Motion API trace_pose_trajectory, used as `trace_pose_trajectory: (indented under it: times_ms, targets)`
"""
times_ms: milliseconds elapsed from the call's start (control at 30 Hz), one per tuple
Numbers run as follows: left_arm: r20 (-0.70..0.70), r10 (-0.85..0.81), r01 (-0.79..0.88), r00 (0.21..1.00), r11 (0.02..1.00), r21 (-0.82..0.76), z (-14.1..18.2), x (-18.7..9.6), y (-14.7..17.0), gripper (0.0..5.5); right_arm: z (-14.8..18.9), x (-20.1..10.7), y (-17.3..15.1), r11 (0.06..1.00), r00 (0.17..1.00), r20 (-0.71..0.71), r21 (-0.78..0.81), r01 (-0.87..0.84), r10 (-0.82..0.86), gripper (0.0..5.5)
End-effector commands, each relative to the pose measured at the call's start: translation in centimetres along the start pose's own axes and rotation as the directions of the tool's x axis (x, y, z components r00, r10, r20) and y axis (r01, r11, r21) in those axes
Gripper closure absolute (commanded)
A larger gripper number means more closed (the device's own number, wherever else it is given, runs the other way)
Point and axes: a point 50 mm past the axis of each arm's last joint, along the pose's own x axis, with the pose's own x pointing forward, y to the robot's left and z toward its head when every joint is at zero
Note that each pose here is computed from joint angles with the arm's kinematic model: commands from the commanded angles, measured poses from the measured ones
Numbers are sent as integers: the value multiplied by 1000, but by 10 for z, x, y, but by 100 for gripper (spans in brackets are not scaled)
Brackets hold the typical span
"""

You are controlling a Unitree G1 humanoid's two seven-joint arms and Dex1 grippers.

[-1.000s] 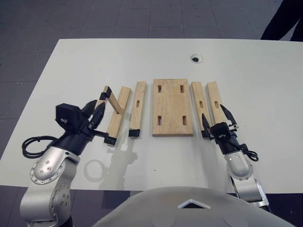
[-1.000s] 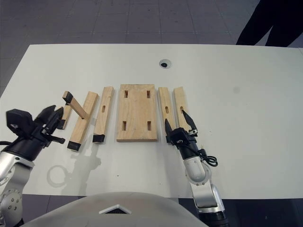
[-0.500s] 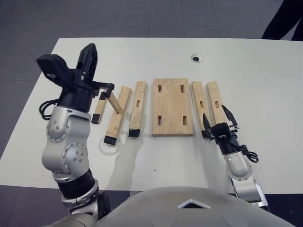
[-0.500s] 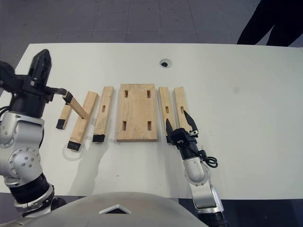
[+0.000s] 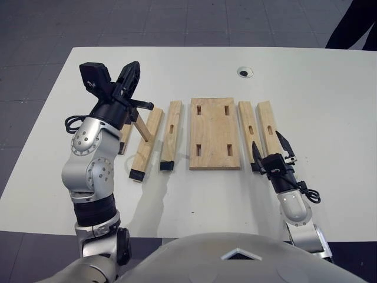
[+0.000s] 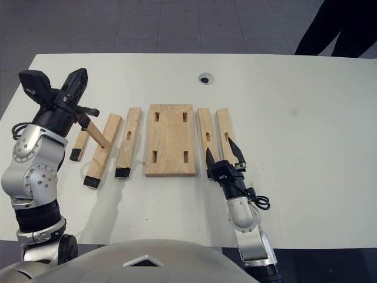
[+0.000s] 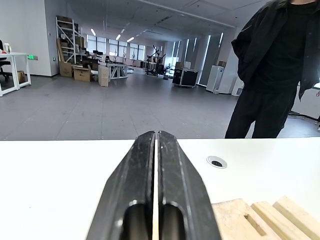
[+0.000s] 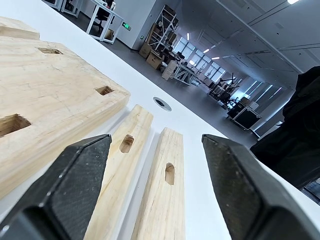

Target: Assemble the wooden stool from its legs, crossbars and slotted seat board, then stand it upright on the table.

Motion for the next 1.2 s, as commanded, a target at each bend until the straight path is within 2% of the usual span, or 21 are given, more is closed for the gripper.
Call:
trace_pose_trajectory:
  times_ms: [33, 333, 900, 1067, 1200]
  targets:
    - [-18, -20, 21, 1000, 999, 39, -5, 10, -2, 539, -1, -3, 0, 1000, 1000, -9, 3, 13, -13, 217]
    - [-21, 20, -18, 1000, 994, 108, -12, 13, 9, 539, -2, -5, 0, 1000, 1000, -16, 2, 14, -14, 217]
    - [164, 5, -29, 986, 989, 145, 35, 11, 5, 539, -3, -5, 1, 1000, 1000, -19, 2, 6, -6, 217]
    - [85, 48, -61, 995, 986, 155, 15, 7, 11, 539, -2, -6, 0, 1000, 1000, -17, 1, 3, -3, 217]
    - [-121, 54, -41, 991, 993, 106, -35, -3, 8, 539, -3, -7, 0, 1000, 1000, -21, 0, 5, -5, 217]
